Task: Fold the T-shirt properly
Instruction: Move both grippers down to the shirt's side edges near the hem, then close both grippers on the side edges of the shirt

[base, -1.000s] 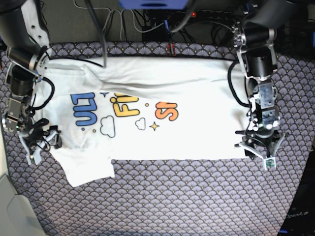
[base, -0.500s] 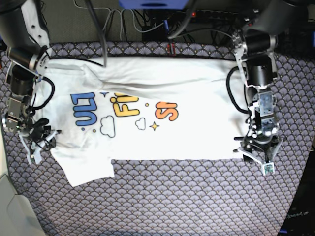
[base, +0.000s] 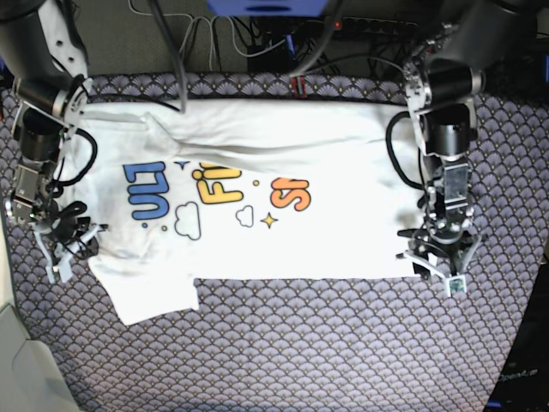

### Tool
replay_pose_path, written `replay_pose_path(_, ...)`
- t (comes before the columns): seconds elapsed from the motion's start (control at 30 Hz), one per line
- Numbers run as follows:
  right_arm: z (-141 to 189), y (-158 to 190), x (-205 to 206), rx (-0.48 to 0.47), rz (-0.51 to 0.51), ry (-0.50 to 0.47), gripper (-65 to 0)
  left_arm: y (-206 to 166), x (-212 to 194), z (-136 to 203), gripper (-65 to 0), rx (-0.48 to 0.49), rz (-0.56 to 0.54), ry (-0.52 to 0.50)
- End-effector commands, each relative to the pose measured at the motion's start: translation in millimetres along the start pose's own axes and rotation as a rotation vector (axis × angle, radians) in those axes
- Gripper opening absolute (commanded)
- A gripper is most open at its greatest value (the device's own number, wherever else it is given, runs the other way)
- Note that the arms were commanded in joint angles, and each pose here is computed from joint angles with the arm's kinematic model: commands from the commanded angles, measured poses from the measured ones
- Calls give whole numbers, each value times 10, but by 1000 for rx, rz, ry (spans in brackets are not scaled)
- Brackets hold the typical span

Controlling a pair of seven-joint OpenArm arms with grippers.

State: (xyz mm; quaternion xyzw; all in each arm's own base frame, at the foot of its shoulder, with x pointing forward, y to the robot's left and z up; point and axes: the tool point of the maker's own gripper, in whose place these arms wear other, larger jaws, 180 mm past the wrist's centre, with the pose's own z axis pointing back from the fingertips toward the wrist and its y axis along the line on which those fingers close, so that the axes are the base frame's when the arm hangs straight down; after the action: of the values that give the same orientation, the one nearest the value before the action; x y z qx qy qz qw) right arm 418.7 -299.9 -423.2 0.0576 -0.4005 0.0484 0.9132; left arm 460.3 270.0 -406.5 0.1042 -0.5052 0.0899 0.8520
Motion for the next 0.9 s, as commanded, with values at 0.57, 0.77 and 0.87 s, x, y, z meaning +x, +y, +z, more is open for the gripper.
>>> replay_pose_path(0.57,-11,27,152,4,13,-20,-650,-87,234,-44,-322,-9,19,-69)
replay_pose_path(0.77,-15,35,151,6,13,-21,-650,-141,117,-83,-322,-18,30,-33)
replay_pose_path(0.87,-15,35,160,6,13,-22,-650,-136,182,-73,-325,-17,29,-82)
